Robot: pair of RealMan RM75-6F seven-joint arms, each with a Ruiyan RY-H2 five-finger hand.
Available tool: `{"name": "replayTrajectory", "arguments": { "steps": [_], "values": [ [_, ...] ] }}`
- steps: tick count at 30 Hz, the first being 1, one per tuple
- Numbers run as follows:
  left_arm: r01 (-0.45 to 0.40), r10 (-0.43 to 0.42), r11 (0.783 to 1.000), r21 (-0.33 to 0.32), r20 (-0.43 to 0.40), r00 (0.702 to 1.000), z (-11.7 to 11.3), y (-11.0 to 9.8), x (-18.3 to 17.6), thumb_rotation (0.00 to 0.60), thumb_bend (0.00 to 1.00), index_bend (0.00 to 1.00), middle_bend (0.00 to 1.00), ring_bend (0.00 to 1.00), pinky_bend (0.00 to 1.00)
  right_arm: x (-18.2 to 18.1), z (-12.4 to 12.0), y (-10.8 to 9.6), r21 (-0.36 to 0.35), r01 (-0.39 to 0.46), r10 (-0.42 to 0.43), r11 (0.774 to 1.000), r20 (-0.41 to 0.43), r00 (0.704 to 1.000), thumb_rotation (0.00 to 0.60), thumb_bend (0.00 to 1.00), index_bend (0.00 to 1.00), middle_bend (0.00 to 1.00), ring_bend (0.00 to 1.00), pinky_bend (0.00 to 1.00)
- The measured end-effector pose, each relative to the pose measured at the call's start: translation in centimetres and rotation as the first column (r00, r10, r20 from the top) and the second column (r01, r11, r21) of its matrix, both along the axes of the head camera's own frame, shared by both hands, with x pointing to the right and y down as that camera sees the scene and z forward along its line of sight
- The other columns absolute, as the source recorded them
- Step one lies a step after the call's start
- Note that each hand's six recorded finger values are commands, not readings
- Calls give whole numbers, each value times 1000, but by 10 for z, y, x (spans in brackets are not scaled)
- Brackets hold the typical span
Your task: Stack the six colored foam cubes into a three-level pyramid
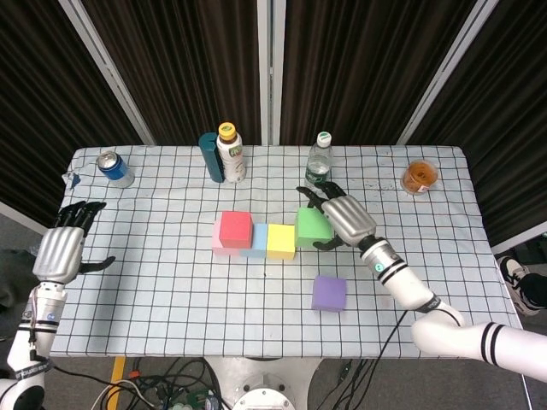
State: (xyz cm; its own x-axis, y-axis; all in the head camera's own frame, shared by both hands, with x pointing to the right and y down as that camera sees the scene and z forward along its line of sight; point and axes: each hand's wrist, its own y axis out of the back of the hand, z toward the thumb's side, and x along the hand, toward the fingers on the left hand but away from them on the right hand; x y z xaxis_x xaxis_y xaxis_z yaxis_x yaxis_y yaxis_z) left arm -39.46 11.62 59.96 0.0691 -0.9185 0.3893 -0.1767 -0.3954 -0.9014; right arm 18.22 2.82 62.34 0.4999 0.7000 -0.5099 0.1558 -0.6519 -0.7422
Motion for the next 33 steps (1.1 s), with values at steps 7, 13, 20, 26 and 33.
{"name": "replayTrajectory", "arguments": {
  "steps": [7,13,20,26,33],
  "values": [
    [-32,32,999,15,20,999,-1,6,3,600,90,138,119,70,96,-39,6,1,-21,21,-21,1000,-3,1000,600,113,0,401,50,0],
    [-63,63,998,4,18,998,3,15,9,600,91,138,119,70,96,-63,12,1,-17,41,-41,999,-24,999,600,112,0,401,50,0],
    [-62,62,998,-3,-2,998,3,20,9,600,91,138,119,70,96,-79,21,1,-4,50,-50,999,-63,997,600,110,0,400,50,0],
    [-55,55,998,-8,-14,998,4,23,6,600,90,138,119,70,96,-85,28,2,-11,36,-37,999,-65,997,600,109,0,400,50,0],
    [-54,53,998,-13,-23,998,4,25,5,600,90,138,119,70,96,-90,32,2,-10,31,-31,999,-64,997,600,110,0,394,50,0]
  ]
}}
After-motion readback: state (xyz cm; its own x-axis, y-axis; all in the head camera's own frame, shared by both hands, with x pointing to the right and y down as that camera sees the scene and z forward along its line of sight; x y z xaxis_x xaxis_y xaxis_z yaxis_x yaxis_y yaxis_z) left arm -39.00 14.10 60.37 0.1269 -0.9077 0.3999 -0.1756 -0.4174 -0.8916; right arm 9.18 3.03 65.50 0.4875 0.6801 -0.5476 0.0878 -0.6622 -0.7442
